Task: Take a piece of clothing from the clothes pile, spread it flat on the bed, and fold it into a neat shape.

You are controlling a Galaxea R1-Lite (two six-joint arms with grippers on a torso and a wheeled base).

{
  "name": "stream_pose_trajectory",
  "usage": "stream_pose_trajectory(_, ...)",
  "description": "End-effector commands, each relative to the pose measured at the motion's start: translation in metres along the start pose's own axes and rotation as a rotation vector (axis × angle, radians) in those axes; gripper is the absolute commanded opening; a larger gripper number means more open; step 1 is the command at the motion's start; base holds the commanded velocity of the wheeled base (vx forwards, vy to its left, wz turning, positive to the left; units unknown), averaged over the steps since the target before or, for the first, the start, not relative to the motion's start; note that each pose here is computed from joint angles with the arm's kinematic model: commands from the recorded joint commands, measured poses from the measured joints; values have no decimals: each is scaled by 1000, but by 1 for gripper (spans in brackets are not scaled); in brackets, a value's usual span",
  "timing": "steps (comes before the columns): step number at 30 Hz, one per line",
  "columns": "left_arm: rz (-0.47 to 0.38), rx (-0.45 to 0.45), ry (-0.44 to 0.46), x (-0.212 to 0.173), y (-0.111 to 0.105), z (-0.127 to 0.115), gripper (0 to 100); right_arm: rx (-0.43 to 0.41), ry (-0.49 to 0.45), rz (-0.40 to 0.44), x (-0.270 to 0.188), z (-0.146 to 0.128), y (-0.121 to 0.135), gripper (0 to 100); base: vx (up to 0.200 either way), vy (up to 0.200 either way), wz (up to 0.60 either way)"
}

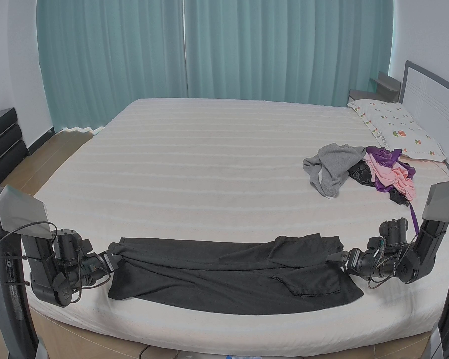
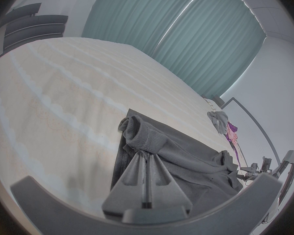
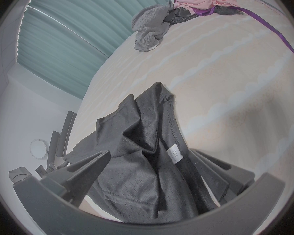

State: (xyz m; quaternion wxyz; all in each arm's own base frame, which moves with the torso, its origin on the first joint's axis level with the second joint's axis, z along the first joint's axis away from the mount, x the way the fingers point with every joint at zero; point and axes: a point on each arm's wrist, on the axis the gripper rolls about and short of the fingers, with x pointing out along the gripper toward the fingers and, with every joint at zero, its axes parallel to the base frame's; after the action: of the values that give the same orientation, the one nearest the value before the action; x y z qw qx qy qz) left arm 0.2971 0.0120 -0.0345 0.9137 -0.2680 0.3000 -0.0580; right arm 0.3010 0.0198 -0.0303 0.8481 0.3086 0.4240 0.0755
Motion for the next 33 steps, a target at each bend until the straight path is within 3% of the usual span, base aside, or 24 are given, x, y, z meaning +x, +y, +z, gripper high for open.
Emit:
stream_pose_trajectory(1, 0, 0, -13, -3, -1, 3, 0, 0, 0, -1, 5, 2, -1, 100, 0, 0, 0)
stream_pose_trajectory(14, 3, -2, 25, 2, 0, -6, 0, -12, -6, -3, 11, 4, -3, 100, 0, 0, 0)
stream_pose_trajectory(15, 2, -2, 23, 2, 0, -6, 0, -13, -6, -5, 12, 4, -3, 0, 0, 0, 0)
stream_pose_trajectory(24, 1, -3, 24, 3, 0, -6, 0, -58, 5, -22, 14, 0, -5, 0, 0, 0, 0)
stream_pose_trajectory(33, 3, -4, 26, 4, 1, -7, 0, -47, -15, -29, 9, 4, -8, 0, 0, 0, 0)
